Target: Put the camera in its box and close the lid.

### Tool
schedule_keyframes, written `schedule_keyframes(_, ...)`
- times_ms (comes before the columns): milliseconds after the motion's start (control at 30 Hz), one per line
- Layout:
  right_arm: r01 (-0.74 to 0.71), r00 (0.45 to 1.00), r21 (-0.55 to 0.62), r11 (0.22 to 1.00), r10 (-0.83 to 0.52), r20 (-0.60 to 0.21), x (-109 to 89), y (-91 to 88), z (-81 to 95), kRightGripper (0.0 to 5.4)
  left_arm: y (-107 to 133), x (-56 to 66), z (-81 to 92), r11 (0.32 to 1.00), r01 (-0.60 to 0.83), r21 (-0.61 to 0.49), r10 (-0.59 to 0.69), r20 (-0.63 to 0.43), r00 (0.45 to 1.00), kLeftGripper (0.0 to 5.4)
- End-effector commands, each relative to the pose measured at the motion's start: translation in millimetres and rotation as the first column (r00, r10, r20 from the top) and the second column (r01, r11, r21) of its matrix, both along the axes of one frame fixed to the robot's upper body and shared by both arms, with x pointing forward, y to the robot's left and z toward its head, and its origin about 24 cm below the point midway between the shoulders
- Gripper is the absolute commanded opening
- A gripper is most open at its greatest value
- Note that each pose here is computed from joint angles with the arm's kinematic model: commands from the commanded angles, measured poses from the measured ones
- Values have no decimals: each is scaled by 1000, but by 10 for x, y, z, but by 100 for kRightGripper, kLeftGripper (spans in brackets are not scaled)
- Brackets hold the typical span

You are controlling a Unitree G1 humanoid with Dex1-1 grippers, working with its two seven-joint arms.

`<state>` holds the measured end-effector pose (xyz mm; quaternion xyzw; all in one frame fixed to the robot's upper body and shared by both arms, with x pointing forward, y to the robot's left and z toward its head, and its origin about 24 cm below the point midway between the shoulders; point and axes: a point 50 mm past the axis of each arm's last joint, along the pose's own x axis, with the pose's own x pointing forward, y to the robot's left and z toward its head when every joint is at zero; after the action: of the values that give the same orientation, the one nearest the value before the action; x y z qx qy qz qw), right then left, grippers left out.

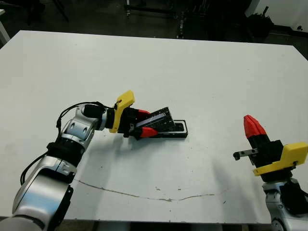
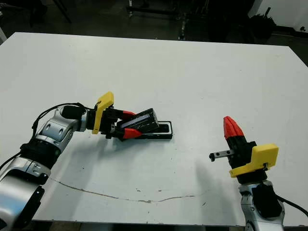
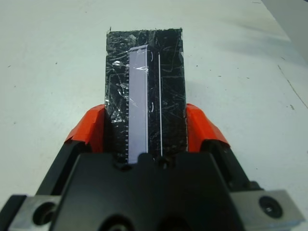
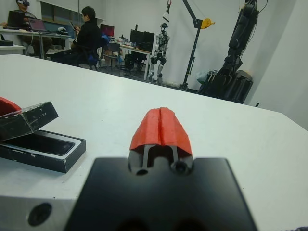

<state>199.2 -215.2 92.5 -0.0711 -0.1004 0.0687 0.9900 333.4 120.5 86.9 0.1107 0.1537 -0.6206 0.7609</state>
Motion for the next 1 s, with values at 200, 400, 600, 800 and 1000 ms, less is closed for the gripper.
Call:
schedule_keyframes(200,9,1000,12,1000,-9,-22,-17,-27,-28,0,-189,-19,-164,1000,30,-6,-30,-43,999,315)
schedule_keyframes(400,14,1000,7,1000,-14,-25,-25,-38,-32,0,-368,-15,-334,998,57,5,-57,-69,996,315)
schedule_keyframes(600,7,1000,17,1000,-7,-26,-28,-48,-41,0,-500,-23,-432,997,68,32,-65,-85,994,315)
schedule_keyframes(800,14,999,16,1000,-13,-34,-26,-54,-53,0,-615,-55,-479,994,103,35,-99,-92,991,315)
schedule_keyframes(1000,11,999,15,1000,-10,-30,-25,-54,-54,0,-712,-80,-469,988,148,35,-147,-51,988,315)
